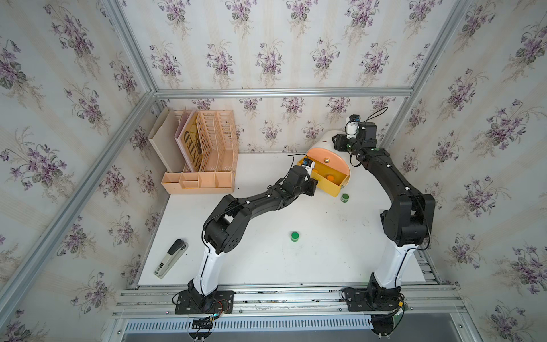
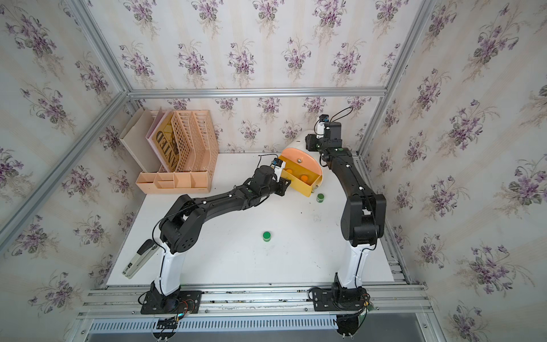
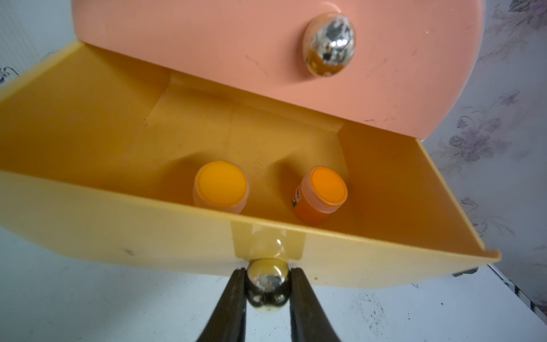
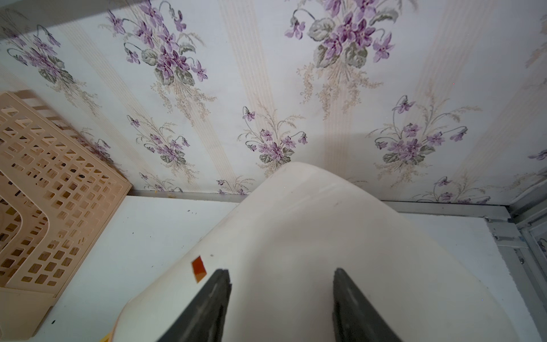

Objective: Put the paint cans in the drawer according to color
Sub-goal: Close the drawer in the storage box.

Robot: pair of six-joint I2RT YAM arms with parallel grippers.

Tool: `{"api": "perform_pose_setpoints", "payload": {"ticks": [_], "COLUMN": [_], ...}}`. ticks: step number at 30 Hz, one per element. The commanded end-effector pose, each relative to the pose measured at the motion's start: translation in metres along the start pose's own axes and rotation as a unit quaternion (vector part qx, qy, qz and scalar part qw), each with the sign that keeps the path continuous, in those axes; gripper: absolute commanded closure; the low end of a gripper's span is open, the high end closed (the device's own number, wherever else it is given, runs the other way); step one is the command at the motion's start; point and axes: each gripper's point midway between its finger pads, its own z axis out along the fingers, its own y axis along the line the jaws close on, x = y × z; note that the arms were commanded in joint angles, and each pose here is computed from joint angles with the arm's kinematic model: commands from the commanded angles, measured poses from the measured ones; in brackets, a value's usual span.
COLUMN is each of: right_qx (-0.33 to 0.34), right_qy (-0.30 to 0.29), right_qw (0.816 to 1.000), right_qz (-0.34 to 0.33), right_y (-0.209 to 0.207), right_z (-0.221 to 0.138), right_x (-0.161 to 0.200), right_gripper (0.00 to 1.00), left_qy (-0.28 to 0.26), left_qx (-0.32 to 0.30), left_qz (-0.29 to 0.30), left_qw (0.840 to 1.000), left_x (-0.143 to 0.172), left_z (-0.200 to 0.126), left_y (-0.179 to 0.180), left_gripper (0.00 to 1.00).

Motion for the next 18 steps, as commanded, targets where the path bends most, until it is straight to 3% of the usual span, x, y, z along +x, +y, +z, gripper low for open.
{"api": "perform_pose_setpoints", "payload": {"ticks": [1, 18], "right_qx": [0.001, -0.01], "right_qy": [0.035, 0.04], "right_qw": [0.999, 0.999], "right_qz": [0.008, 0.018], "right_y": [-0.001, 0.001], "right_z": [0.004, 0.002], "right_x": [0.021, 0.034], "right_gripper": [0.42, 0.44], "left_qy": [-0.025, -0.037], "left_qx": [0.002, -0.013], "left_qz": [0.006, -0.003], "left_qw": [1.0, 0.999], "left_x": [-0.013, -0.014], "left_z": [0.005, 0.039], "left_y": [-0.001, 0.008], "left_gripper": [0.81, 0.82]}}
